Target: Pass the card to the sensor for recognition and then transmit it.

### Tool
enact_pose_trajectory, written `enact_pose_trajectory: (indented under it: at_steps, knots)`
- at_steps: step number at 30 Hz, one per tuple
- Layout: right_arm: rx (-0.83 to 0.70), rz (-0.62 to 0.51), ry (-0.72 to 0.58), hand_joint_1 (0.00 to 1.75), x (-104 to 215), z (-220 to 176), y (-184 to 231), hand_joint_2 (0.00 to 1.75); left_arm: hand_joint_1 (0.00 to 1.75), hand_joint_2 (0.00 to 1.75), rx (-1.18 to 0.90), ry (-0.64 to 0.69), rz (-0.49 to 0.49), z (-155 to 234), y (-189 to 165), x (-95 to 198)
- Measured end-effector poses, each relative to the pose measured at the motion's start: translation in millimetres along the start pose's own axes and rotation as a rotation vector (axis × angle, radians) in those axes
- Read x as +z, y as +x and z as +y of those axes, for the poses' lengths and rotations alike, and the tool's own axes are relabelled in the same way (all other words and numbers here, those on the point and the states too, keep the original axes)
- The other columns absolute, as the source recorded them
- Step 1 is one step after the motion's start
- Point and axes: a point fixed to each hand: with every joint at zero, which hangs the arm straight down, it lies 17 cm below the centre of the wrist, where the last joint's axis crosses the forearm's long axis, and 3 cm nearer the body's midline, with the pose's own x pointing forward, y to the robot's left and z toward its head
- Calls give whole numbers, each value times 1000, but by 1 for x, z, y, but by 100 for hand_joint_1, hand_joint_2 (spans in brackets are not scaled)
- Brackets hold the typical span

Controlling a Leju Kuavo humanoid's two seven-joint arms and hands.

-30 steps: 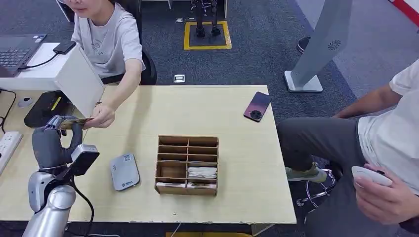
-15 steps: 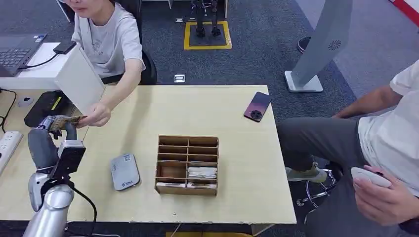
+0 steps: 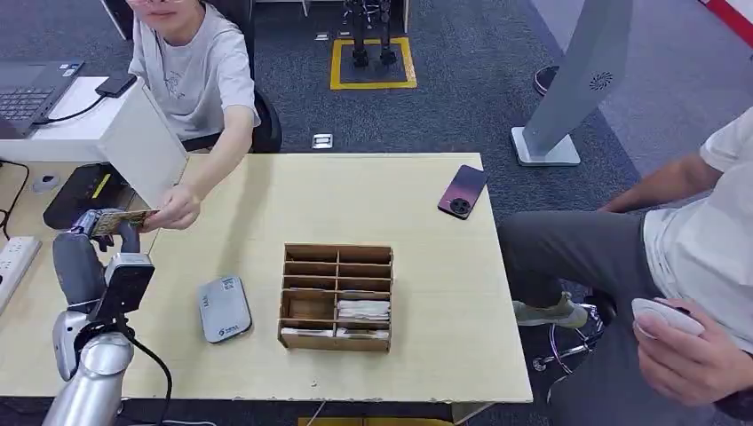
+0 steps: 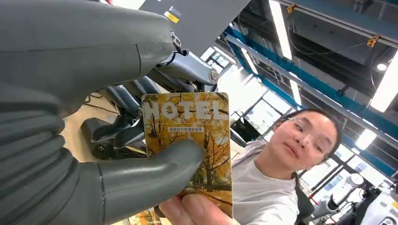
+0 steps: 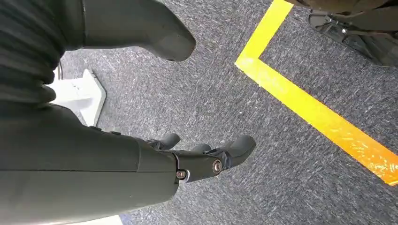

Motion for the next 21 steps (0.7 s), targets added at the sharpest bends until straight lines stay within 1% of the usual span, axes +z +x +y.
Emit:
enact_pose_trajectory:
  at_steps: [21]
  knots:
    - [-1, 0, 0, 0, 0, 0, 0, 175, 175, 175, -7, -5, -16, -1, 2, 1]
